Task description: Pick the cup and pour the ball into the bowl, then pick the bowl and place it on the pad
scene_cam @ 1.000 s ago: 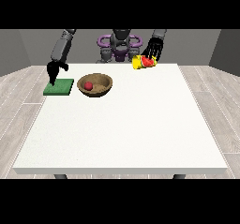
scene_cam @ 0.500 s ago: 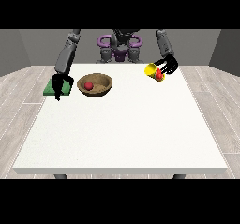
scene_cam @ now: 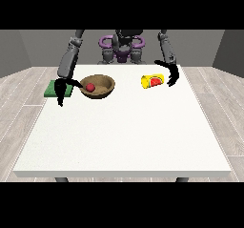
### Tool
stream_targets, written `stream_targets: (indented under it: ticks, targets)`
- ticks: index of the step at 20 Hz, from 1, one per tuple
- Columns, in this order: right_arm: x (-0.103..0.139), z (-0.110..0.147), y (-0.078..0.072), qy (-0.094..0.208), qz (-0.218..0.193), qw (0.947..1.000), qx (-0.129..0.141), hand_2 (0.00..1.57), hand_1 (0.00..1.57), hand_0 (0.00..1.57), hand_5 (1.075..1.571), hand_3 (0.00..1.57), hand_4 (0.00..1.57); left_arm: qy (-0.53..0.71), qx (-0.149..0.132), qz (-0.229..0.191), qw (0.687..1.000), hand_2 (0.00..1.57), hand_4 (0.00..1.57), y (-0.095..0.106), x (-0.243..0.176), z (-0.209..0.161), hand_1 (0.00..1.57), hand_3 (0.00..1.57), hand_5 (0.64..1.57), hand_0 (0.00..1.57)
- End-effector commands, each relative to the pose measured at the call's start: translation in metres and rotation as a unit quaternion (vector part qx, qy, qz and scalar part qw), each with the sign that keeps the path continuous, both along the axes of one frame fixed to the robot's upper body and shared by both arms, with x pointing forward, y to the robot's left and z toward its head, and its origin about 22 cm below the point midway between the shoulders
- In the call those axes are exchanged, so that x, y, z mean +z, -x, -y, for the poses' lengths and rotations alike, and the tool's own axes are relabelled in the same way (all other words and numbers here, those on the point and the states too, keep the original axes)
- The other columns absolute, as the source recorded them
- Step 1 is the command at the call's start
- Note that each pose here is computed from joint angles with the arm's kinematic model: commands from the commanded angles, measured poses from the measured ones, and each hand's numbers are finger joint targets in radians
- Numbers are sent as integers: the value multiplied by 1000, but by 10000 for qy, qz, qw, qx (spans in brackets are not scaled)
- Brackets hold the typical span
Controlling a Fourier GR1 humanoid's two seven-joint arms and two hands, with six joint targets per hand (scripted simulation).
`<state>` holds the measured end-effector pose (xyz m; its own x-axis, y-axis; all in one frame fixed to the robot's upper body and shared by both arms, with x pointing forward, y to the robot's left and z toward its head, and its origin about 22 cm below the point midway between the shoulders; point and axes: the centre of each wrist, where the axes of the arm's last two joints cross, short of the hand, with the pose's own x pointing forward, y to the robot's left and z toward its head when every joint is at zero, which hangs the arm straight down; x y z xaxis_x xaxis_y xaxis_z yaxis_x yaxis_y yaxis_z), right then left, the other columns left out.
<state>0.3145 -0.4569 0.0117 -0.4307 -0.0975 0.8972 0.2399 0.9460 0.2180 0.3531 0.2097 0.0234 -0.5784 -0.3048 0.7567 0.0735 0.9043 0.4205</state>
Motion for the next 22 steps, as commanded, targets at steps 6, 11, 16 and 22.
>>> stream_targets:
  ticks: [6,11,16,22]
  targets:
    - [-15,-57,-34,-595,-345,9958,604,0,0,0,1569,0,0,366,180,-117,9991,0,0,-1,-6,-13,0,0,690,0]
    - [-13,-96,-49,-511,-1083,9882,959,0,0,0,1569,0,0,482,877,-1277,9867,0,0,23,-72,-39,0,0,665,0]
    - [-55,-106,-28,-844,-1364,9832,871,0,0,0,1570,0,0,458,692,-1254,9886,0,0,30,-60,-40,0,0,702,0]
    - [-70,-140,-33,-909,-1780,9754,934,0,0,0,1571,0,0,448,710,-1116,9902,0,0,38,-62,-60,0,0,694,0]
